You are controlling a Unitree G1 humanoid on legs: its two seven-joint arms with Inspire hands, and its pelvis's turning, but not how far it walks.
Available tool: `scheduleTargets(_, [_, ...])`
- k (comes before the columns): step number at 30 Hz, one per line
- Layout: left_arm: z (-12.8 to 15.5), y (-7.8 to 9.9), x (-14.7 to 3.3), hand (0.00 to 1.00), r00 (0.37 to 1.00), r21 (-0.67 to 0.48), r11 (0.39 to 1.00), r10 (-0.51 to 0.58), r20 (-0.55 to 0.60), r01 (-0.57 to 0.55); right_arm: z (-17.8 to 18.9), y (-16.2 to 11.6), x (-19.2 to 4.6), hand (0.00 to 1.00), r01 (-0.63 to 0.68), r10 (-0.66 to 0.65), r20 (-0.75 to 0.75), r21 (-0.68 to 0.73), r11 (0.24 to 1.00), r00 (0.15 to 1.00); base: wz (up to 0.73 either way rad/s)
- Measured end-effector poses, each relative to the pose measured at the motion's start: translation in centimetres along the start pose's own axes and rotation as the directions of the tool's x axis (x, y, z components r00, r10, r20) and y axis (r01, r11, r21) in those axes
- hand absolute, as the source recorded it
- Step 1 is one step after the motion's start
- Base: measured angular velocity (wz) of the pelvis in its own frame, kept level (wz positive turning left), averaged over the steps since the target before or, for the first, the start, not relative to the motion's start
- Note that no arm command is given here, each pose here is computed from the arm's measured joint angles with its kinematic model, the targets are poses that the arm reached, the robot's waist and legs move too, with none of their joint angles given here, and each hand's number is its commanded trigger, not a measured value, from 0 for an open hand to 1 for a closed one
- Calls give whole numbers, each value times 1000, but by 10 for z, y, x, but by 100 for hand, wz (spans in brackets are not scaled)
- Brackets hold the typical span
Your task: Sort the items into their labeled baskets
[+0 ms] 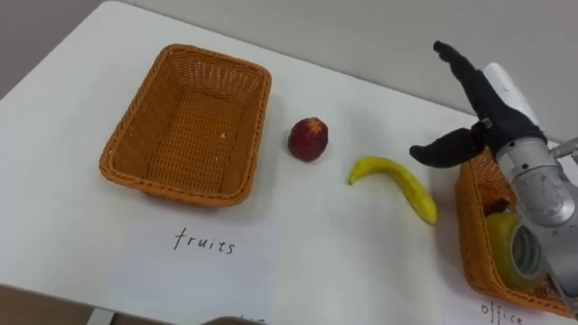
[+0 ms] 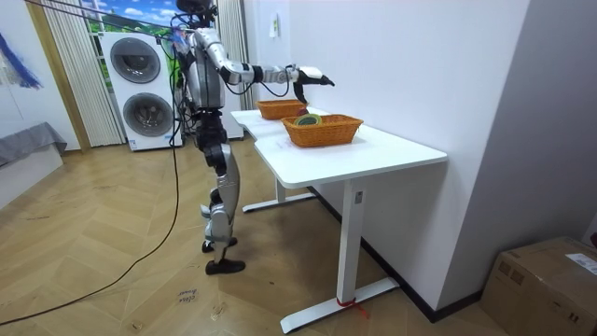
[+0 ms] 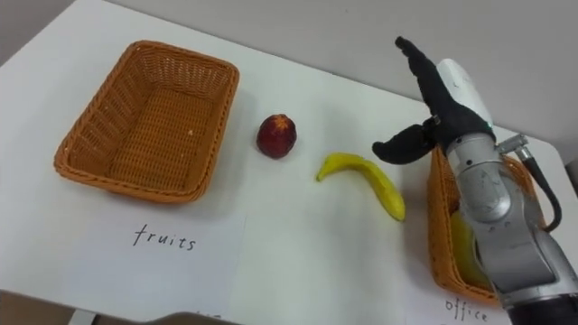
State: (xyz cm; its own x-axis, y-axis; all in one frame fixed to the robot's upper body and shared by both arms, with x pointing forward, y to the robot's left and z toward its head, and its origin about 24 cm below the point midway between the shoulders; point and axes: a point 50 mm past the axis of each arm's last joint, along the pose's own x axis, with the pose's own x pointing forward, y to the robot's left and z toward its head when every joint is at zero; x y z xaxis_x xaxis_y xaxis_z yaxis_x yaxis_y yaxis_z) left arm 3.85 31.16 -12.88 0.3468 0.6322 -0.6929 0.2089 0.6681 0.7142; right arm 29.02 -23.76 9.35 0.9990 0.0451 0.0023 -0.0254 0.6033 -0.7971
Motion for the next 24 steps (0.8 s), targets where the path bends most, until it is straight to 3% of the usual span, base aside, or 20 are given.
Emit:
scheduleTargets(6, [2,5,2,0,1000,3,1000,11,9,-11,-2,13,-1,0,-63,63,-7,-45,997,998,2])
scheduleTargets(15, [2,9,4,0,1000,2,1000,29,7,-29,-5,11,-1,0,-70,68,-18,-139,988,998,7])
scheduleTargets(24, [17,10,6,0,998,13,999,29,48,-30,-10,21,9,0,-189,176,-80,-205,960,981,0])
